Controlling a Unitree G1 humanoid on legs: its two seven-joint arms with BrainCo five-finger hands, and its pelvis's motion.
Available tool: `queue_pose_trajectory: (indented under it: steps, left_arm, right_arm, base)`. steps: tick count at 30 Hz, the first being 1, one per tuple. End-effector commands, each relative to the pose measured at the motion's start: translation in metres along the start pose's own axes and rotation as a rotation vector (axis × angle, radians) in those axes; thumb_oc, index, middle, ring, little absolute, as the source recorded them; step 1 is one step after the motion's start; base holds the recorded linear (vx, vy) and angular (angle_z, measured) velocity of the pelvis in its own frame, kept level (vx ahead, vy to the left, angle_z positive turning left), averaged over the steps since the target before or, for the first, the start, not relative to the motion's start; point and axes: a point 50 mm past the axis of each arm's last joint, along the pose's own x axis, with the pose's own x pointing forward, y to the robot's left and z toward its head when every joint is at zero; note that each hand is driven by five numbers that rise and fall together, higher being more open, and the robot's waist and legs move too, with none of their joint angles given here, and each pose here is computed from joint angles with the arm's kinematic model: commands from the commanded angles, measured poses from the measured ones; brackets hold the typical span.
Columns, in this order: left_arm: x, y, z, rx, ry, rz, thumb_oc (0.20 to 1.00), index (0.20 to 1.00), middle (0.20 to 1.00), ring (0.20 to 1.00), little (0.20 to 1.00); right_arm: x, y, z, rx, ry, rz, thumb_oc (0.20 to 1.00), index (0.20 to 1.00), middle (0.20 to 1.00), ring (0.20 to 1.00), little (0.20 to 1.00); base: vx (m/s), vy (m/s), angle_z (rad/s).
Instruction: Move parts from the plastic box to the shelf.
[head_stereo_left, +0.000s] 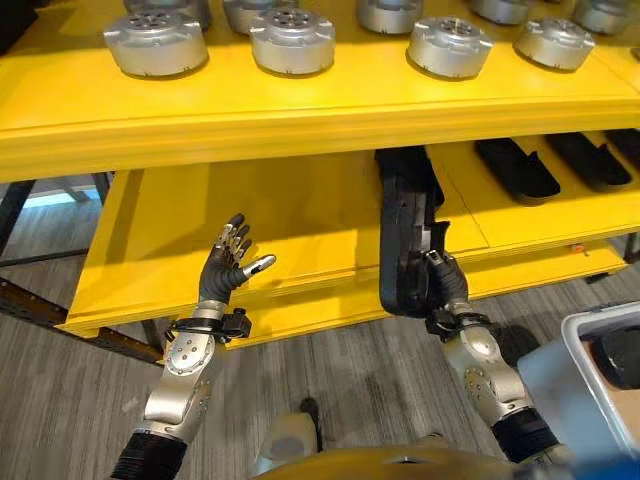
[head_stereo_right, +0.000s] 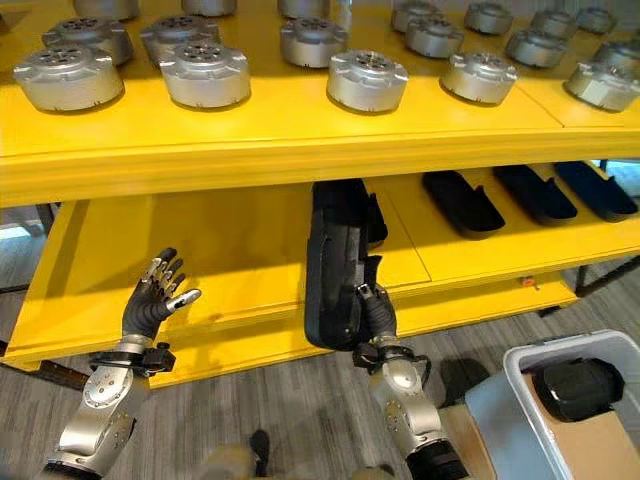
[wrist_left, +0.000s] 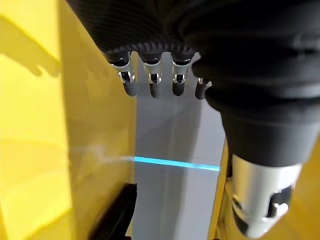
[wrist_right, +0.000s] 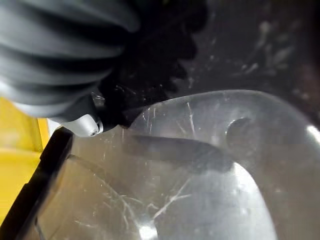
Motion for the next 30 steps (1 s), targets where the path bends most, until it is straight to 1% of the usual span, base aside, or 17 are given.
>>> queue_pose_trajectory:
  steps: [1,8,12,17,18,20,23,28,30]
  left_arm:
    - [0.004,-0.005,0.024,0.021,-0.132,-0.033,1.0,1.0,1.0,1.0,1.0]
    - [0.0,-0.011,0.014,-0.006,-0.091,-0.055,1.0,1.0,1.0,1.0,1.0]
    - [-0.004,-0.01,0.011,-0.013,-0.07,-0.058,1.0,1.0,1.0,1.0,1.0]
    - [-0.003,-0.012,0.014,-0.024,-0.07,-0.068,1.0,1.0,1.0,1.0,1.0]
    - [-0.003,-0.012,0.014,-0.024,-0.07,-0.068,1.0,1.0,1.0,1.0,1.0]
    - [-0.001,-0.013,0.016,-0.034,-0.079,-0.065,1.0,1.0,1.0,1.0,1.0]
    - [0.001,-0.01,0.022,-0.04,-0.099,-0.04,1.0,1.0,1.0,1.0,1.0]
    - [0.003,-0.011,0.028,-0.068,-0.121,-0.038,1.0,1.0,1.0,1.0,1.0]
    - [0.005,-0.012,0.03,-0.071,-0.132,-0.043,1.0,1.0,1.0,1.0,1.0]
  right_arm:
    - [0.014,0.01,0.044,-0.002,-0.191,0.081,0.2,0.2,0.2,0.2,0.2]
    - [0.009,0.002,0.05,-0.057,-0.202,0.108,0.2,0.2,0.2,0.2,0.2]
    - [0.013,0.007,0.057,-0.09,-0.22,0.137,0.2,0.2,0.2,0.2,0.2]
    - [0.03,0.03,0.07,-0.109,-0.254,0.208,0.2,0.2,0.2,0.2,0.2]
    - [0.03,0.03,0.07,-0.109,-0.254,0.208,0.2,0.2,0.2,0.2,0.2]
    - [0.038,0.042,0.078,-0.11,-0.276,0.224,0.2,0.2,0.2,0.2,0.2]
    - [0.054,0.069,0.095,-0.101,-0.323,0.252,0.2,0.2,0.2,0.2,0.2]
    - [0.071,0.091,0.122,-0.119,-0.405,0.238,0.2,0.2,0.2,0.2,0.2]
    - [0.073,0.094,0.13,-0.109,-0.428,0.234,0.2,0.2,0.2,0.2,0.2]
  base:
    - [0.04,-0.03,0.17]
    - [0.08,-0.133,0.55]
    - [0.05,-0.161,0.23]
    - [0.01,-0.137,0.14]
    - [-0.02,-0.076,0.12]
    - [-0.05,-0.081,0.11]
    - [-0.09,-0.083,0.27]
    - [-0.1,-0.022,0.36]
    - [-0.08,0.003,0.27]
